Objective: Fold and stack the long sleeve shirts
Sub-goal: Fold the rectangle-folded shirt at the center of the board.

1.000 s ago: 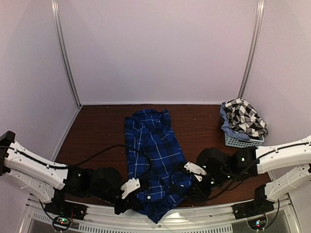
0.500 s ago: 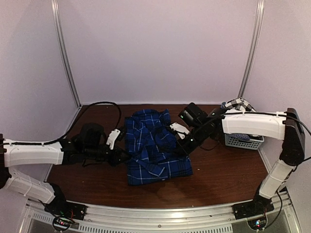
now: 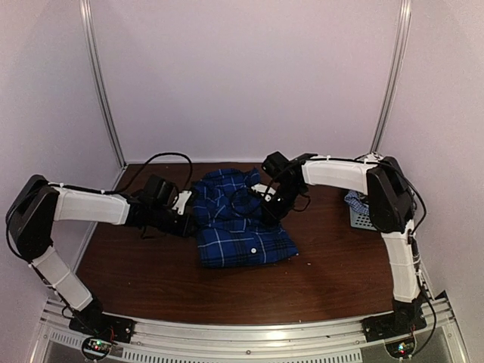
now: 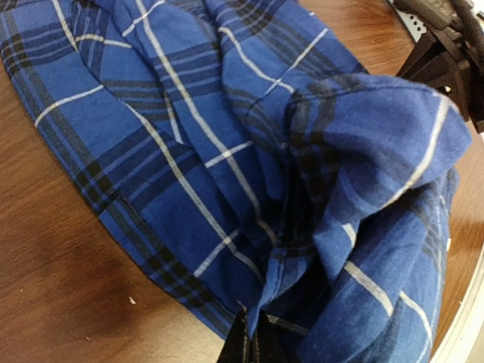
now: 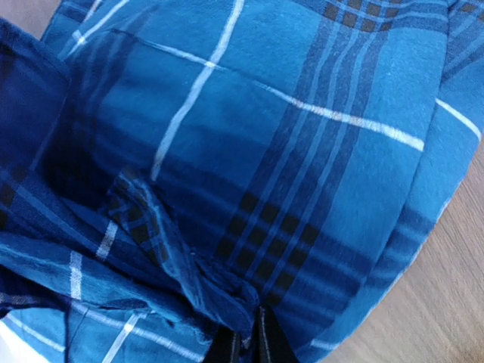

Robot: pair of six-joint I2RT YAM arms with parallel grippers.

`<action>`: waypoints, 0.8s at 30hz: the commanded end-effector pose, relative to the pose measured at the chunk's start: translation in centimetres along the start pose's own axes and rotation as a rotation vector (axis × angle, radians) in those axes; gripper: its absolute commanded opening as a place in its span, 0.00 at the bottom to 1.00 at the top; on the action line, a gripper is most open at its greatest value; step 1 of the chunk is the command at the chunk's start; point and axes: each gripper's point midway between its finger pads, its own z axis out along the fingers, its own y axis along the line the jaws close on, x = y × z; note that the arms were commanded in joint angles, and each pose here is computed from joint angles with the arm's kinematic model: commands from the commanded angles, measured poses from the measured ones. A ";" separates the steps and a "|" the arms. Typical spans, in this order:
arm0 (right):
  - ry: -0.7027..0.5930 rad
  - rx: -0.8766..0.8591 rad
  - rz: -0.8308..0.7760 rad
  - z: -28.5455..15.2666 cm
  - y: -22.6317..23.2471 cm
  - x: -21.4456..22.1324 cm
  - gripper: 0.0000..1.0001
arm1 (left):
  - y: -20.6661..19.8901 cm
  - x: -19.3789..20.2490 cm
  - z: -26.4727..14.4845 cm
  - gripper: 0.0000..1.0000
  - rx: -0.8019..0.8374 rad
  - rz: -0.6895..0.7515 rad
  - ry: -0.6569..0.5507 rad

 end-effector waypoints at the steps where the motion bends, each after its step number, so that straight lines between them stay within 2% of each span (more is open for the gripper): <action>1: -0.024 -0.015 -0.026 -0.6 -0.5 -1.8 0.14 | 1.2 -0.6 1.1 0.00 -0.034 0.006 0.022; 5: -0.056 0.005 0.014 -1.1 -1.8 -2.6 0.26 | 2.6 -0.2 2.2 0.00 -0.086 -0.013 0.046; 9: -0.134 0.026 0.065 -3.3 -3.1 -3.5 0.50 | 3.8 0.2 2.6 0.00 -0.139 -0.028 0.051; 12: -0.191 0.027 0.093 -5.0 -3.7 -3.6 0.63 | 4.5 0.4 2.4 0.00 -0.179 -0.037 0.051; 17: -0.236 -0.034 0.121 -4.8 -2.9 -2.0 0.69 | 5.0 0.7 2.1 0.04 -0.211 -0.047 0.043; 21: -0.269 -0.079 0.170 -3.9 -2.2 -0.5 0.75 | 5.2 0.2 1.7 0.15 -0.221 -0.058 0.008; 24: -0.322 -0.118 0.190 -3.9 -1.5 0.0 0.76 | 4.9 -0.9 1.1 0.27 -0.212 -0.066 -0.044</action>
